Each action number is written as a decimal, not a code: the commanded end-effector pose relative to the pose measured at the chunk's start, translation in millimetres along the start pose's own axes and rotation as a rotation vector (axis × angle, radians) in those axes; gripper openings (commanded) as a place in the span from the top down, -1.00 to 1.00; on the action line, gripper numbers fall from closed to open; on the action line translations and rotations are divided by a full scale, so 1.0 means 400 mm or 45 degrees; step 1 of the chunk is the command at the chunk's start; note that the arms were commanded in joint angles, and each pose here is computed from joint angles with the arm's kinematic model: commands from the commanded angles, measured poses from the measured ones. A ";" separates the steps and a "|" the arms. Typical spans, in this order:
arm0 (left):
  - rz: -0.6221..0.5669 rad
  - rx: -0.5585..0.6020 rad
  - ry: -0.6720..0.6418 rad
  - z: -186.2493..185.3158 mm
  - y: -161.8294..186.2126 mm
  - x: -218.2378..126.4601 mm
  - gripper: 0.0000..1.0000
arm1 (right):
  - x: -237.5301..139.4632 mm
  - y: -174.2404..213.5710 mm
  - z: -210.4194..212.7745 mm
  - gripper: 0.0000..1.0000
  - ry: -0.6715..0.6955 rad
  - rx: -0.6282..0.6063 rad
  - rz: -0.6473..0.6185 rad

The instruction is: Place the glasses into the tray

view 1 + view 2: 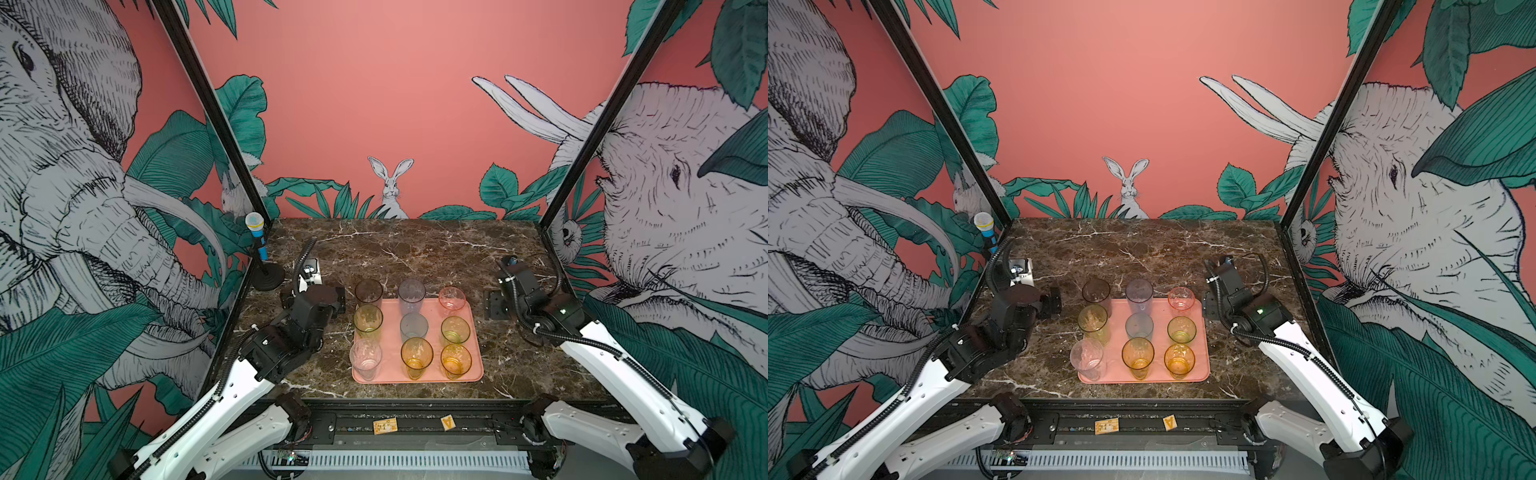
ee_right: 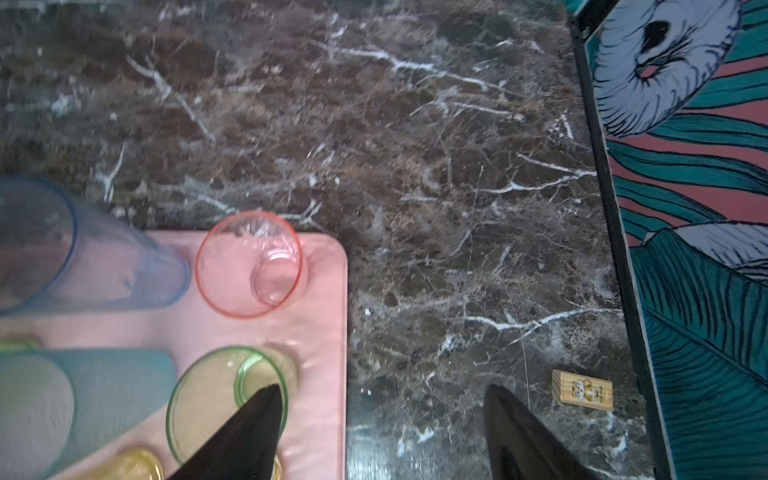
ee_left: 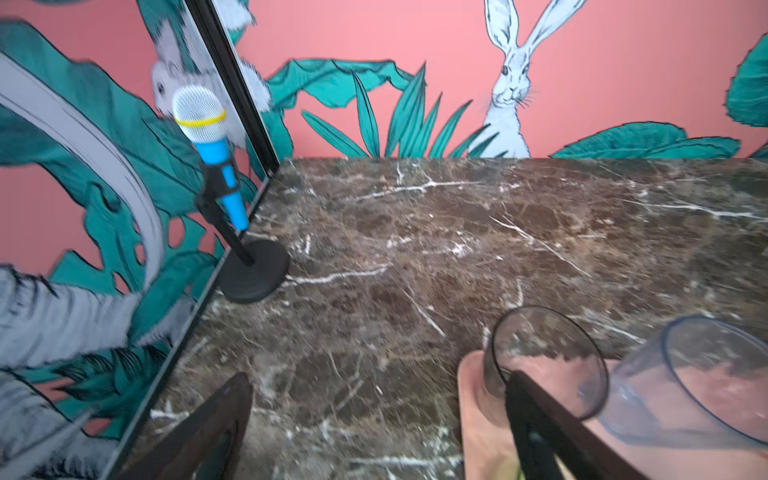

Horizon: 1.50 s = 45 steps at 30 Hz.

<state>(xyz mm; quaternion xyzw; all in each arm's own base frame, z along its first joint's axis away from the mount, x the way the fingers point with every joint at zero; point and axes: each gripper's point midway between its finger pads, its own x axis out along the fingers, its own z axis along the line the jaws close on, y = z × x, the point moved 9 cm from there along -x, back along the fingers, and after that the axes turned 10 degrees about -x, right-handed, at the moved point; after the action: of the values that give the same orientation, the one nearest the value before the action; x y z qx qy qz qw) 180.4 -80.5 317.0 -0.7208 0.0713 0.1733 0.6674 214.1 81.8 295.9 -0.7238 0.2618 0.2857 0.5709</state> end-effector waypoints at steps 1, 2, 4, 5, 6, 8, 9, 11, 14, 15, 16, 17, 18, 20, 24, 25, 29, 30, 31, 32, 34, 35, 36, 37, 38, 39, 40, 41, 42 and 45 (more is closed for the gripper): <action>-0.131 0.079 -0.139 0.022 -0.017 0.036 -0.97 | 0.056 -0.048 -0.026 -0.67 0.033 -0.011 -0.135; -0.133 0.079 -0.156 0.028 -0.013 0.047 -0.98 | 0.070 -0.053 -0.033 -0.68 0.041 -0.012 -0.155; -0.126 0.057 -0.183 0.047 -0.002 0.076 -0.99 | 0.113 -0.061 -0.042 -0.71 0.071 -0.036 -0.185; -0.120 0.031 -0.196 0.059 0.005 0.091 -0.99 | 0.130 -0.065 -0.051 -0.74 0.102 -0.033 -0.185; -0.111 0.005 -0.209 0.071 0.012 0.106 -0.99 | 0.145 -0.070 -0.059 -0.78 0.126 -0.025 -0.186; -0.104 -0.049 -0.243 0.097 0.034 0.140 -0.99 | 0.185 -0.071 -0.076 -0.91 0.176 -0.019 -0.189; -0.103 -0.068 -0.261 0.108 0.045 0.153 -0.99 | 0.204 -0.068 -0.083 -0.98 0.202 -0.025 -0.191; -0.107 -0.093 -0.303 0.129 0.073 0.182 -0.99 | 0.245 -0.057 -0.094 -0.99 0.272 -0.062 -0.219; -0.133 -0.131 -0.339 0.153 0.126 0.222 -0.99 | 0.293 -0.030 -0.120 -0.99 0.328 -0.019 -0.242; -0.138 -0.110 -0.338 0.157 0.144 0.234 -0.99 | 0.309 -0.022 -0.131 -0.99 0.311 0.013 -0.251; -0.142 -0.092 -0.356 0.161 0.157 0.243 -0.99 | 0.320 -0.015 -0.135 -0.99 0.290 0.024 -0.265; -0.141 -0.067 -0.377 0.164 0.171 0.253 -0.99 | 0.333 -0.008 -0.138 -0.99 0.282 0.028 -0.281; -0.132 -0.031 -0.384 0.165 0.183 0.262 -0.99 | 0.344 -0.001 -0.144 -0.99 0.298 0.030 -0.300; -0.119 0.023 -0.400 0.165 0.200 0.277 -0.99 | 0.362 0.013 -0.155 -0.99 0.327 0.052 -0.334; -0.135 -0.001 -0.455 0.174 0.234 0.298 -0.99 | 0.395 0.054 -0.193 -0.99 0.416 0.098 -0.351; -0.137 -0.002 -0.441 0.174 0.243 0.304 -0.99 | 0.404 0.067 -0.202 -0.99 0.432 0.102 -0.344; -0.099 0.032 -0.343 0.160 0.275 0.339 -0.99 | 0.434 0.106 -0.203 -0.96 0.414 0.068 -0.338; -0.092 0.050 -0.319 0.154 0.280 0.351 -0.99 | 0.446 0.115 -0.195 -0.95 0.384 0.058 -0.362; -0.090 0.075 -0.283 0.146 0.281 0.361 -0.99 | 0.457 0.123 -0.187 -0.94 0.351 0.043 -0.391; -0.091 0.092 -0.254 0.139 0.280 0.368 -0.99 | 0.464 0.129 -0.181 -0.92 0.331 0.046 -0.405; -0.119 0.087 -0.212 0.131 0.283 0.384 -0.99 | 0.473 0.135 -0.174 -0.92 0.309 0.038 -0.461; -0.135 0.088 -0.195 0.130 0.283 0.391 -0.99 | 0.477 0.140 -0.172 -0.92 0.307 0.041 -0.474; -0.130 0.120 -0.170 0.123 0.280 0.399 -0.99 | 0.481 0.144 -0.169 -0.92 0.299 0.035 -0.486; -0.110 0.146 -0.147 0.117 0.279 0.406 -0.98 | 0.483 0.154 -0.162 -0.93 0.273 0.018 -0.499; -0.112 0.160 -0.140 0.115 0.277 0.411 -0.99 | 0.487 0.160 -0.159 -0.94 0.262 0.010 -0.507; -0.121 0.180 -0.129 0.112 0.278 0.415 -0.99 | 0.488 0.160 -0.156 -0.97 0.256 0.001 -0.545; -0.134 0.188 -0.119 0.111 0.279 0.417 -0.99 | 0.487 0.164 -0.155 -0.97 0.250 -0.002 -0.532; -0.150 0.182 -0.118 0.117 0.282 0.419 -0.99 | 0.489 0.164 -0.155 -0.97 0.252 0.001 -0.510; -0.159 0.171 -0.119 0.121 0.284 0.421 -0.99 | 0.488 0.162 -0.155 -0.97 0.251 0.003 -0.528; -0.159 0.122 -0.110 0.137 0.297 0.431 -0.99 | 0.489 0.162 -0.156 -0.97 0.254 0.000 -0.527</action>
<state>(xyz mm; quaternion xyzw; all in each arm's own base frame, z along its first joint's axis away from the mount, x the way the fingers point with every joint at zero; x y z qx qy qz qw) 289.4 -18.9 136.1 -0.6680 0.0235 0.1966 0.7174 305.3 -4.9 109.9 -0.7789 0.2016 0.1223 0.5811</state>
